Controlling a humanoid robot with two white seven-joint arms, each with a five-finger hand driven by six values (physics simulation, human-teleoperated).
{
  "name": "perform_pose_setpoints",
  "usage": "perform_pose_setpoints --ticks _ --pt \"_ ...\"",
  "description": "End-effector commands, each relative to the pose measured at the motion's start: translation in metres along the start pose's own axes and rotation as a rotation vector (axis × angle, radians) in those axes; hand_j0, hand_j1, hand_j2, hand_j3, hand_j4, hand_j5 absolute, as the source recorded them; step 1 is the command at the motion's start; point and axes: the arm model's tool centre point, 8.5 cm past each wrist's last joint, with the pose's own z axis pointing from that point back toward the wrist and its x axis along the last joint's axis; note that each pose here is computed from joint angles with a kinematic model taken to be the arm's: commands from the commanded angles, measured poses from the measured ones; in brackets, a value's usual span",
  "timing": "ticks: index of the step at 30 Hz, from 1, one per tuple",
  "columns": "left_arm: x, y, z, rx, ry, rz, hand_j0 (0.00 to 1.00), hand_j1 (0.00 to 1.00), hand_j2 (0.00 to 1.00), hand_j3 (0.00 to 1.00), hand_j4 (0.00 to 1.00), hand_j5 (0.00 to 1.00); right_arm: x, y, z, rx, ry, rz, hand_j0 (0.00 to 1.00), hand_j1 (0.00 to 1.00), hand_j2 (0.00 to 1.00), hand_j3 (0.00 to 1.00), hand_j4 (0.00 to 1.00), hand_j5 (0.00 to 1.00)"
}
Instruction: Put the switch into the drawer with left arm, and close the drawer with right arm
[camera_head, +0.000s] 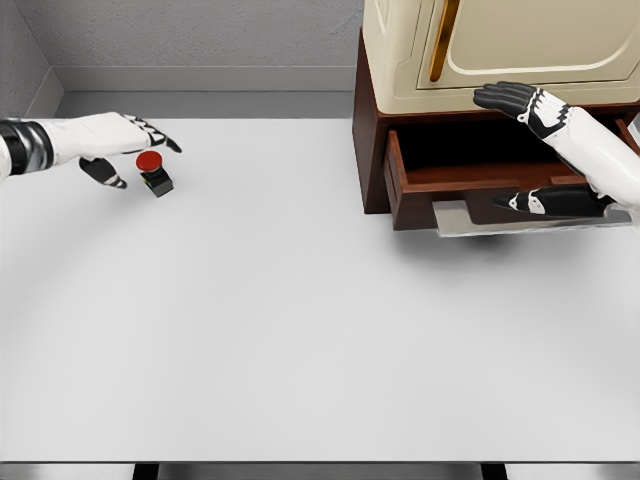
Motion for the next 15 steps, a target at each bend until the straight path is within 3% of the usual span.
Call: perform_pose_setpoints --ticks 1,15 --pt "0.001 -0.001 -0.003 -0.003 -0.001 0.011 0.79 0.79 0.79 0.79 0.79 0.79 0.000 -0.001 0.000 -0.004 0.000 -0.004 1.00 1.00 1.00 1.00 1.00 1.00" --pt "-0.004 -0.005 -0.013 -0.022 0.018 0.051 0.80 0.80 0.80 0.80 0.80 0.80 0.000 -0.001 0.001 -0.007 0.003 -0.005 1.00 1.00 1.00 1.00 1.00 1.00"
